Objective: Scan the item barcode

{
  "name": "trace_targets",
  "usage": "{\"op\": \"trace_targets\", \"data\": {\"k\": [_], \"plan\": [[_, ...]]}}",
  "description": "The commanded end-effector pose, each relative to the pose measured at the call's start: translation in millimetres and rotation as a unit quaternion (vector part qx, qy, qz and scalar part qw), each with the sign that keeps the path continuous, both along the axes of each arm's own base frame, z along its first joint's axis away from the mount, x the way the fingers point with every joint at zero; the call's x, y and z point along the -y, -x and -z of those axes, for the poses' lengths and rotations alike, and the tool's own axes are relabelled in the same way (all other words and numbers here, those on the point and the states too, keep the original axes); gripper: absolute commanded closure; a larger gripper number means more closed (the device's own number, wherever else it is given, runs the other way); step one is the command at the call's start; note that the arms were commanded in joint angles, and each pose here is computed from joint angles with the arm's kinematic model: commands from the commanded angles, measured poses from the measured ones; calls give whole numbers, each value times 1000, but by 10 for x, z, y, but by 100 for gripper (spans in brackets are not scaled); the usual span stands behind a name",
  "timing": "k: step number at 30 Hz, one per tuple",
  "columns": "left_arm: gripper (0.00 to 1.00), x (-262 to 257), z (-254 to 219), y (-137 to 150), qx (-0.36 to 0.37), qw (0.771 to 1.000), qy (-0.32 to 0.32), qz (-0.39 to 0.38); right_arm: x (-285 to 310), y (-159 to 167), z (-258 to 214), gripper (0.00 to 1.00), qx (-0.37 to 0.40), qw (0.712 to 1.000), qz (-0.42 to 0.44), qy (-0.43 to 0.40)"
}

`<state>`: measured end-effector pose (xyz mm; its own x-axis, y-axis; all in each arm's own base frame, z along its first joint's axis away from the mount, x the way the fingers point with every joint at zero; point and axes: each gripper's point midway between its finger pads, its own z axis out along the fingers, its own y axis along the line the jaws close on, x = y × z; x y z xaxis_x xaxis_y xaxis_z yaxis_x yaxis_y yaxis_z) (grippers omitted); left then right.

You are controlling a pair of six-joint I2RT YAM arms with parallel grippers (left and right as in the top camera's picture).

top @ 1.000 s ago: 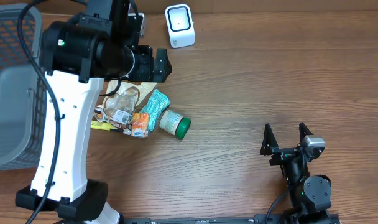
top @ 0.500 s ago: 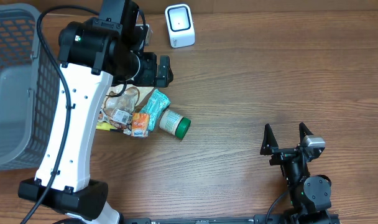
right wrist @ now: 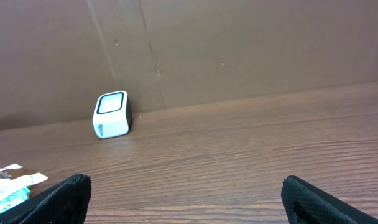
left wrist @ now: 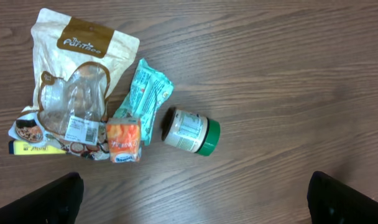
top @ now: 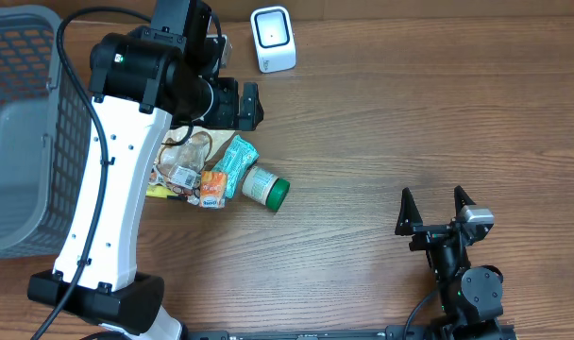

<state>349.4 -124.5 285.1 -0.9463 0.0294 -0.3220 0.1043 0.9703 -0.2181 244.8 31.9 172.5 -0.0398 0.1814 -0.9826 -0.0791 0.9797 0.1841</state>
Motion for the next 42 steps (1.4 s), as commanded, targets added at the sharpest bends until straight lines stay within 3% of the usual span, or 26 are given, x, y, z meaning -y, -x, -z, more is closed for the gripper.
{"op": "trace_targets", "data": {"k": [1,42], "plan": [[0,12,-5,8,3,1000,-1,9,24,-6,31,0,-1,1000,7,-2],[0,20,-26,-44,15,1000,0,8,24,-6,32,0,-1,1000,7,-2]]}}
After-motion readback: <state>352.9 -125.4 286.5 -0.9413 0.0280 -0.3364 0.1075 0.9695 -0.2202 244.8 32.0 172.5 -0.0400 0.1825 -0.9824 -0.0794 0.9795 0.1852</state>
